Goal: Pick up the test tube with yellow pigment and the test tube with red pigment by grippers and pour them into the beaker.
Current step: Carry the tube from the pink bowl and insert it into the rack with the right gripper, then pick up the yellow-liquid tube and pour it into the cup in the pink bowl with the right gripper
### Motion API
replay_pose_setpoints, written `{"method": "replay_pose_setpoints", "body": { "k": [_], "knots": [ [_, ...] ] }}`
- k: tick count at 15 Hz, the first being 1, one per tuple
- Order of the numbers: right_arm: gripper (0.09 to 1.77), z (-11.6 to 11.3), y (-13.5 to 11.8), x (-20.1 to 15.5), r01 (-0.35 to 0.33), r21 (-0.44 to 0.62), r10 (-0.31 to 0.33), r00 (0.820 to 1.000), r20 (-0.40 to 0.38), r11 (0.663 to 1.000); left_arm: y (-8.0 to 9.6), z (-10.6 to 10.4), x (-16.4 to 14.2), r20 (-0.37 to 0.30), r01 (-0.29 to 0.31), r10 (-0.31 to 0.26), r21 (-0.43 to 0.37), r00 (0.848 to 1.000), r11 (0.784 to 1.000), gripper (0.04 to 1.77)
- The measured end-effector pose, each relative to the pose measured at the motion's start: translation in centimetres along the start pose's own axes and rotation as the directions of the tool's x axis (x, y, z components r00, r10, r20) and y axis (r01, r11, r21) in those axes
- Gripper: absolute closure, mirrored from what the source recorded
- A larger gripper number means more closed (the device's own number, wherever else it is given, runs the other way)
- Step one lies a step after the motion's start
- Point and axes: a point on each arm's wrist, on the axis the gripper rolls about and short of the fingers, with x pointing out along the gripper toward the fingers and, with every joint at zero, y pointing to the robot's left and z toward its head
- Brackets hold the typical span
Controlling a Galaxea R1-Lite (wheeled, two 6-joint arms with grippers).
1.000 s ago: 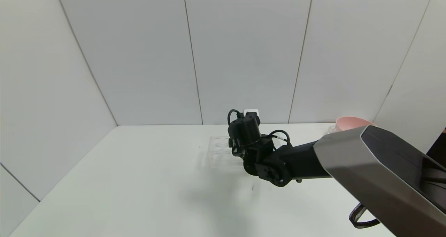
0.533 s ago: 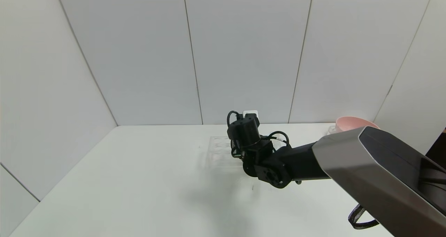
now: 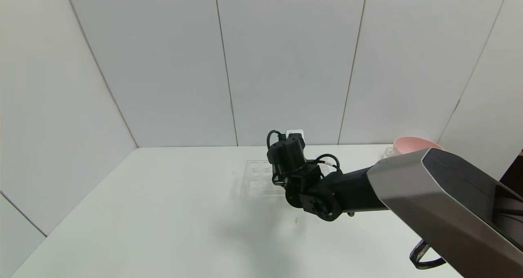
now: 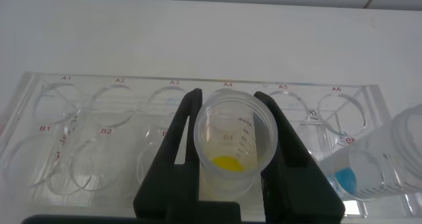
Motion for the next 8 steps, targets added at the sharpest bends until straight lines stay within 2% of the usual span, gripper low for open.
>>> {"method": "replay_pose_setpoints", "body": {
  "k": [8],
  "knots": [
    [1.28,0.45,-0.07,-0.28,-0.003,0.001,0.003,1.000,0.003,1.000,0.00,0.00,0.00,0.000,0.000,0.000,0.000,1.000,1.000,0.09]
  ]
}}
